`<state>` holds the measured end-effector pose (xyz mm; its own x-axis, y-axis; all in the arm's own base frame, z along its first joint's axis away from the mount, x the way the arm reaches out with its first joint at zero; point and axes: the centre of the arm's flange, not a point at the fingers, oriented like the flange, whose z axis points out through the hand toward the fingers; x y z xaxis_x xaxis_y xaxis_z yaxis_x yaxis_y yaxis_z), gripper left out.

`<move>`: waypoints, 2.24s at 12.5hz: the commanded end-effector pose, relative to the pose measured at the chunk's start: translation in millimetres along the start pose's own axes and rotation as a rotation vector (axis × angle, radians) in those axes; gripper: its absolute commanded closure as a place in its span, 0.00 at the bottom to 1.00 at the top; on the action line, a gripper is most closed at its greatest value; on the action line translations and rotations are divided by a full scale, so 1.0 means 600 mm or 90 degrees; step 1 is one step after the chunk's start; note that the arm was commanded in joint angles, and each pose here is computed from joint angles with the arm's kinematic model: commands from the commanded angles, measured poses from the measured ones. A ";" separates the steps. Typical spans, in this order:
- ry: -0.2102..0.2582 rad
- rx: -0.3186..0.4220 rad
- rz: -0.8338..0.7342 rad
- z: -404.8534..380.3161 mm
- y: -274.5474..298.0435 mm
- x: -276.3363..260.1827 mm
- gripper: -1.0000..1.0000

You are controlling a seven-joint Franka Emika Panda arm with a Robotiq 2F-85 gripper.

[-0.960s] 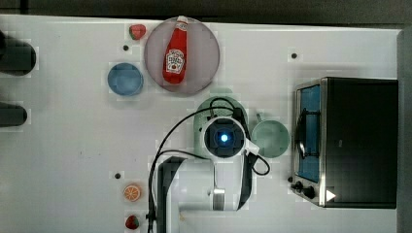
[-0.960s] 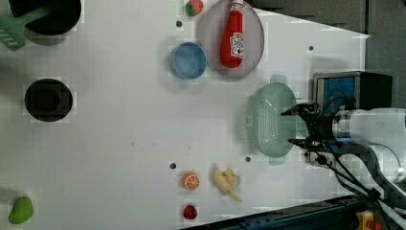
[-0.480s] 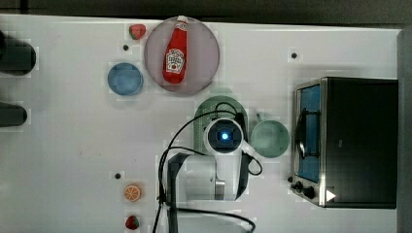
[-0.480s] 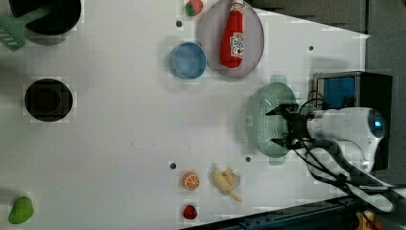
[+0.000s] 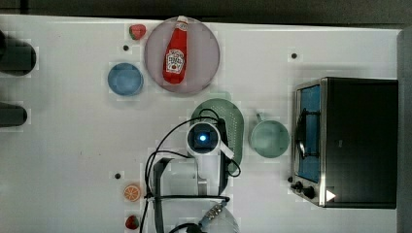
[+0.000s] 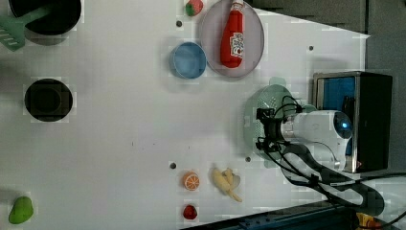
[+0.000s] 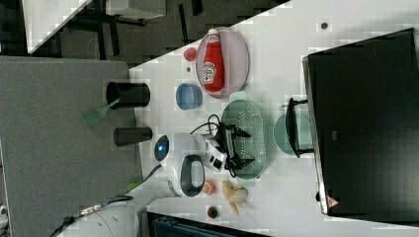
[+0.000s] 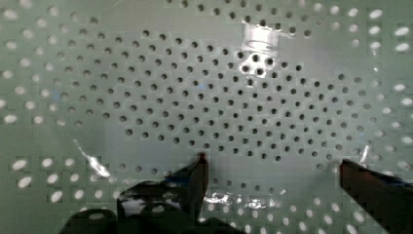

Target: Drag strainer right to left.

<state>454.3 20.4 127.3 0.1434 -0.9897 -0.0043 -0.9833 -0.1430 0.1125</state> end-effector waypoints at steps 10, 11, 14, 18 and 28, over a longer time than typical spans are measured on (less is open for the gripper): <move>-0.015 0.036 0.085 -0.029 -0.022 -0.217 0.00; -0.016 0.036 0.087 -0.029 -0.024 -0.237 0.00; -0.017 0.038 0.069 -0.025 -0.035 -0.289 0.00; -0.027 0.040 0.051 -0.023 -0.055 -0.350 0.00; -0.068 0.037 0.082 -0.037 -0.080 -0.517 0.00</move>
<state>468.1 309.5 144.4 0.0662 -0.9946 -0.0797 -0.9970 -0.0691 0.0337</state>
